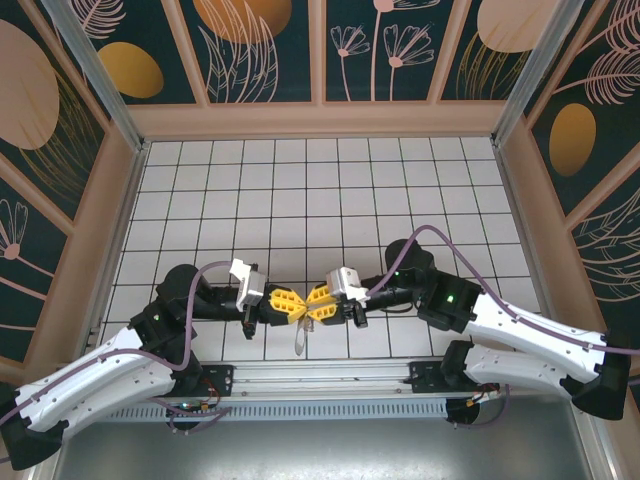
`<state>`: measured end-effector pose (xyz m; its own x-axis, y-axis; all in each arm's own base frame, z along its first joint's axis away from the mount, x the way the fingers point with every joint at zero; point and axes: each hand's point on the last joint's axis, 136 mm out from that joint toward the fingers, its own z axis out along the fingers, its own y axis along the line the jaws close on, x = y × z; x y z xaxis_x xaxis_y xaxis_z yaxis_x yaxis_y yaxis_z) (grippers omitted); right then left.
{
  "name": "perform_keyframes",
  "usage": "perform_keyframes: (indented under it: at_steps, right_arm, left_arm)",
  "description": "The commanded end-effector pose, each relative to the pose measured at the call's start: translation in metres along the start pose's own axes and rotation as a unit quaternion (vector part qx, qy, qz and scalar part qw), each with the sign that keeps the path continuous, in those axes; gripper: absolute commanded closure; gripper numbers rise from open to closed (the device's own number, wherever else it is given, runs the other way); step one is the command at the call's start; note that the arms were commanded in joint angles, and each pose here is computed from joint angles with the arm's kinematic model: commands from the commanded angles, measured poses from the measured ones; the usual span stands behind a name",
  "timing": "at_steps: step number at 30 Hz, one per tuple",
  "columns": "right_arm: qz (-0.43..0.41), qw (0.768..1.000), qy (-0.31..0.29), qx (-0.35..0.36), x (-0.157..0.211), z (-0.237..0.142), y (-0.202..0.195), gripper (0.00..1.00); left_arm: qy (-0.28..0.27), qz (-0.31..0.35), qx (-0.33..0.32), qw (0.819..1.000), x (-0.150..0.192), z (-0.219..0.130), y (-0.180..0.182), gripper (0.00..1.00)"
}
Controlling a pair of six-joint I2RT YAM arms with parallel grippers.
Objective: Put the keys on the keyring
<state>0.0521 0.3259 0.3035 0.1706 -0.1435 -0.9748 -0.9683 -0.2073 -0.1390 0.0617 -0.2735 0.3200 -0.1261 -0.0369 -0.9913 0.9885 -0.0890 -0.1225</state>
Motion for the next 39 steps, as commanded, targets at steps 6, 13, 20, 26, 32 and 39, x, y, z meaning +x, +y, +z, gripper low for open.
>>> perform_keyframes:
  at_steps: [6,13,20,26,32,39]
  right_arm:
    - [-0.014,1.0,-0.007,-0.001,-0.011,0.0,-0.001,0.98]
    - [-0.014,1.0,-0.021,0.005,-0.019,-0.007,-0.003,1.0]
    - [-0.002,0.999,-0.042,0.007,-0.028,-0.017,-0.006,1.0]
    - [0.012,0.998,-0.059,0.01,-0.033,-0.02,-0.012,1.0]
    - [0.021,0.998,-0.056,0.007,-0.032,-0.016,-0.015,1.0]
    - [0.017,0.999,-0.048,-0.008,-0.027,-0.014,-0.007,0.99]
  left_arm:
    - [-0.021,0.027,0.013,0.999,-0.019,-0.002,-0.008,1.0]
    - [-0.021,0.03,0.011,0.999,-0.019,-0.003,-0.009,1.0]
    - [-0.023,0.034,0.014,0.999,-0.02,-0.005,-0.011,1.0]
    - [-0.024,0.035,0.016,0.999,-0.02,-0.006,-0.013,1.0]
    - [-0.025,0.037,0.016,0.999,-0.021,-0.006,-0.013,1.0]
    - [-0.025,0.039,0.016,0.999,-0.021,-0.005,-0.012,1.0]
